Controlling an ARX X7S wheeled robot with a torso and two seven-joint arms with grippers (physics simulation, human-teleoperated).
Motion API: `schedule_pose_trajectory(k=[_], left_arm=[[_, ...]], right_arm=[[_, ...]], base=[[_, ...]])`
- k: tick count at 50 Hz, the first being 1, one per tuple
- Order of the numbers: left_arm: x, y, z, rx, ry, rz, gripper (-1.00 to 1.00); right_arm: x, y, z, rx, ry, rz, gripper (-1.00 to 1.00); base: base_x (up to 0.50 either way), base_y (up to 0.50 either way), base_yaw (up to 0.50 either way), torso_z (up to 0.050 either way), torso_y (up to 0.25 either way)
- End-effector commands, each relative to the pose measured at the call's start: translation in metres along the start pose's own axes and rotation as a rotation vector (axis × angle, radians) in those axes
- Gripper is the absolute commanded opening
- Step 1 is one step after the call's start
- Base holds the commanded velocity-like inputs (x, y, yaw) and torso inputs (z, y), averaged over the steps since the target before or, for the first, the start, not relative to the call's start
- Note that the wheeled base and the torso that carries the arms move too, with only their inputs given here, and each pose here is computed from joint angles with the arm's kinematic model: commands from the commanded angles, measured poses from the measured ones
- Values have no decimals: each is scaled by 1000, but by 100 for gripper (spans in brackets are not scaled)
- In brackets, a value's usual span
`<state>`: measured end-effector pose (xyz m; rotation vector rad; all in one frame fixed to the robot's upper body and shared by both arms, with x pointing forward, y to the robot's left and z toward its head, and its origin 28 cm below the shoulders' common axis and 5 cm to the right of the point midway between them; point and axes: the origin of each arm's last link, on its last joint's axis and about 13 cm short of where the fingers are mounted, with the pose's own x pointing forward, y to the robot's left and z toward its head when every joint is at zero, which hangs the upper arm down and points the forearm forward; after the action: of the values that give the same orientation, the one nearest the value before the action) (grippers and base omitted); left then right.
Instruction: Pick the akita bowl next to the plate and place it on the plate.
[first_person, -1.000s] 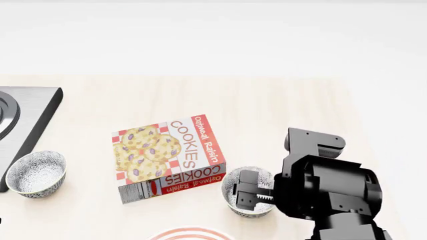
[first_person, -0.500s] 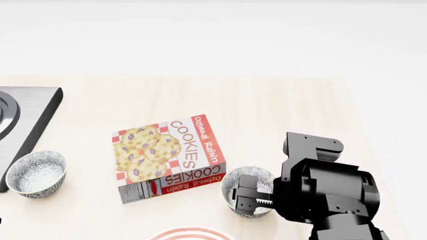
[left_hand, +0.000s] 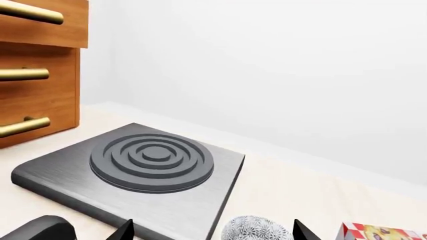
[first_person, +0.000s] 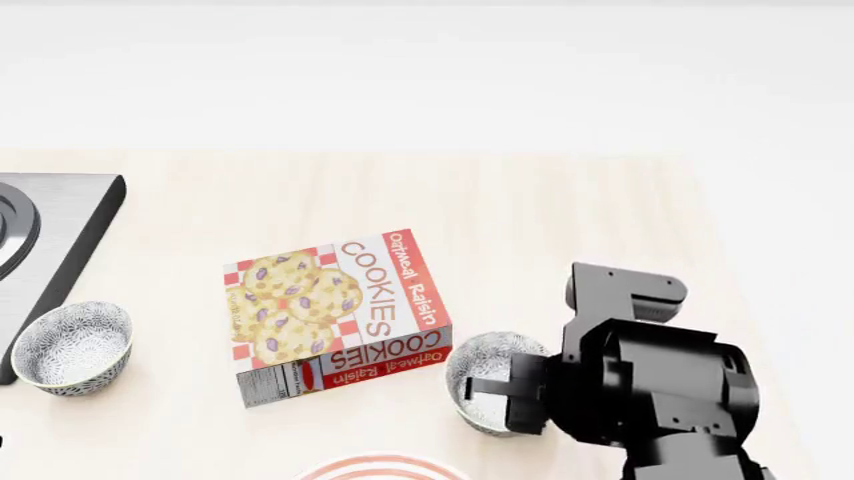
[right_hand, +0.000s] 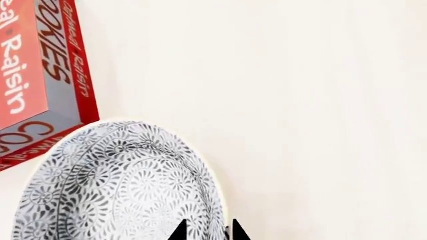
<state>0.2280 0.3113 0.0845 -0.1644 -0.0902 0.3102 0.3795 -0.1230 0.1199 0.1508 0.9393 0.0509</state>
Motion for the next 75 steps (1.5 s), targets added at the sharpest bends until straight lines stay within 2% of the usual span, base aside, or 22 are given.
schedule_pose_trajectory(k=[1, 5, 8, 24, 38, 44, 50, 58, 64, 75], left_arm=[[0, 0, -1, 0, 1, 0, 100], [0, 0, 0, -1, 1, 0, 100], [0, 0, 1, -1, 1, 0, 100], [0, 0, 0, 0, 2, 1, 100], [-1, 0, 1, -2, 1, 2, 100], [-1, 0, 1, -2, 2, 2, 100], [-1, 0, 1, -1, 2, 3, 100], [-1, 0, 1, 1, 1, 3, 100], [-1, 0, 1, 3, 0, 1, 100], [-1, 0, 1, 3, 0, 2, 100]], right_arm=[[1, -1, -1, -35, -31, -68, -100], [-3, 2, 3, -51, -68, -79, -100], [-9, 5, 5, -94, -116, -84, -100], [-76, 19, 15, -174, -328, -80, -100], [-116, 26, 18, -207, -404, -86, -100], [-130, 26, 20, -183, -388, -34, -100], [-145, 30, 18, -205, -319, 28, -100], [-156, 33, 10, -197, -253, 53, -100], [-165, 34, 0, -201, -204, 142, -100], [-162, 35, -17, -220, -138, 265, -100]], base=[[0, 0, 0, 0, 0], [0, 0, 0, 0, 0], [0, 0, 0, 0, 0], [0, 0, 0, 0, 0], [0, 0, 0, 0, 0], [0, 0, 0, 0, 2], [0, 0, 0, 0, 0], [0, 0, 0, 0, 0], [0, 0, 0, 0, 0], [0, 0, 0, 0, 1]])
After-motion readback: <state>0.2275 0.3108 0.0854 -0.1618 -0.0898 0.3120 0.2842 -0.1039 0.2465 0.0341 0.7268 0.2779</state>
